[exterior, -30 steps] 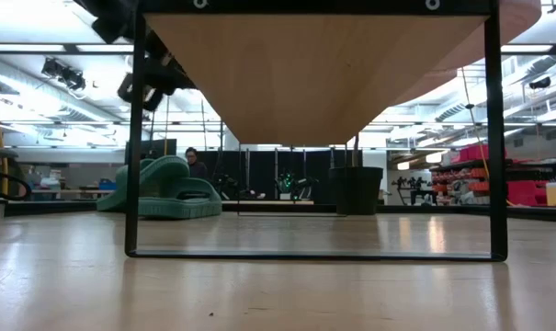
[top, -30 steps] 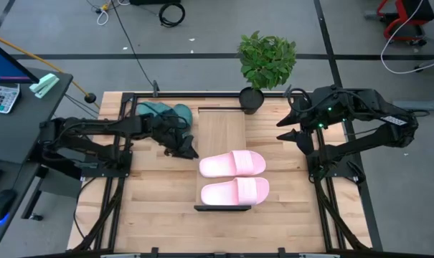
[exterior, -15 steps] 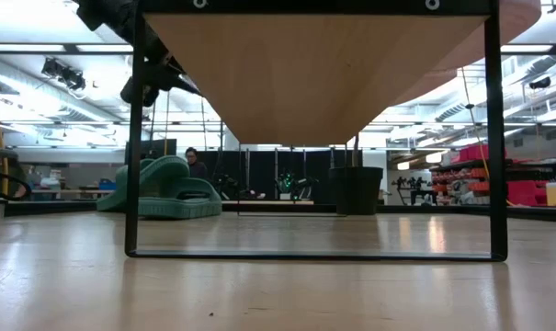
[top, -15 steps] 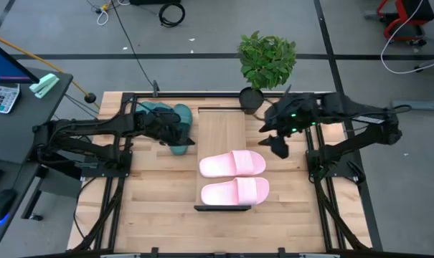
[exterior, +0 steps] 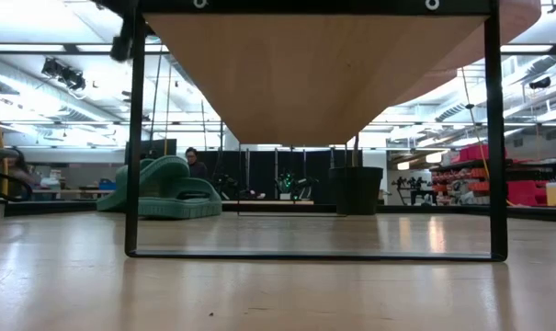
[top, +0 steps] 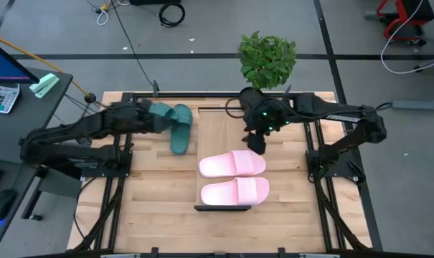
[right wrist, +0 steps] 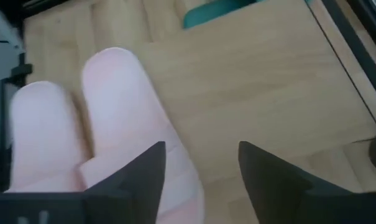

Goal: Pick and place slides into the shelf
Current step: Put the pink slide on the shelf

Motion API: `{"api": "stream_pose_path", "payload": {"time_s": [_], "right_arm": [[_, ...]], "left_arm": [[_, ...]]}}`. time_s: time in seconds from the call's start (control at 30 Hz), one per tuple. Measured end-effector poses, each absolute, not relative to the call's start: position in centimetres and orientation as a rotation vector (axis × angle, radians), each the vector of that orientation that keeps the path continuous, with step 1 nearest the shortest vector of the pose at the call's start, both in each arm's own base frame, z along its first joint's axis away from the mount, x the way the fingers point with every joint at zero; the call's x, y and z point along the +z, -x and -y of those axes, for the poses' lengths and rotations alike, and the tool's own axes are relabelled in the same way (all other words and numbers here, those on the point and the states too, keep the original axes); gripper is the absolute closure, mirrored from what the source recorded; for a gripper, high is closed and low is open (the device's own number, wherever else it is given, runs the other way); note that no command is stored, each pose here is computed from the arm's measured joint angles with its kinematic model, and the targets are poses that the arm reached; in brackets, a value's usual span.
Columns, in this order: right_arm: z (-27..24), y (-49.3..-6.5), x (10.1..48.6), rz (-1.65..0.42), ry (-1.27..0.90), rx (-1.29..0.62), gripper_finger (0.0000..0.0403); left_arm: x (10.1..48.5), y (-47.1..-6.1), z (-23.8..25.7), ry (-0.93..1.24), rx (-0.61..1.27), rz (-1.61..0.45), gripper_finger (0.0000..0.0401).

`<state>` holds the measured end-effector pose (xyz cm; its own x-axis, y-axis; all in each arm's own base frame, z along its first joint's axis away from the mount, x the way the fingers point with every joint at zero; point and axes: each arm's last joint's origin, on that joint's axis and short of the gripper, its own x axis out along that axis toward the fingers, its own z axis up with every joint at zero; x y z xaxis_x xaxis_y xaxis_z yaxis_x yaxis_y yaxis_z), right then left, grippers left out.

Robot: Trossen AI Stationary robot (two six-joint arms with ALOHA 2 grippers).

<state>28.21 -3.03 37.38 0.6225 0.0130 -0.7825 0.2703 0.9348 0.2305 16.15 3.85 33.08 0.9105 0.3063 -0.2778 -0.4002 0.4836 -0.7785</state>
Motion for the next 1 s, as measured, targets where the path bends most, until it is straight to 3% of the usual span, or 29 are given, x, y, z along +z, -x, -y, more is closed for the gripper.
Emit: {"api": "stream_pose_path", "payload": {"time_s": [0.23,0.47,1.0], "right_arm": [[4.2,-30.1,35.5,-0.949,-0.435,-0.106,0.0293],[4.5,-32.6,33.0,-0.998,-0.483,-0.09,0.0387],[4.7,-34.4,30.3,-1.09,-0.553,-0.09,0.04]], "left_arm": [[35.5,-13.6,-3.5,0.854,0.393,0.1,0.0247],[36.2,-13.4,-2.8,0.765,0.328,0.129,0.026],[36.6,-13.7,-1.7,0.642,0.167,0.093,0.0257]]}}
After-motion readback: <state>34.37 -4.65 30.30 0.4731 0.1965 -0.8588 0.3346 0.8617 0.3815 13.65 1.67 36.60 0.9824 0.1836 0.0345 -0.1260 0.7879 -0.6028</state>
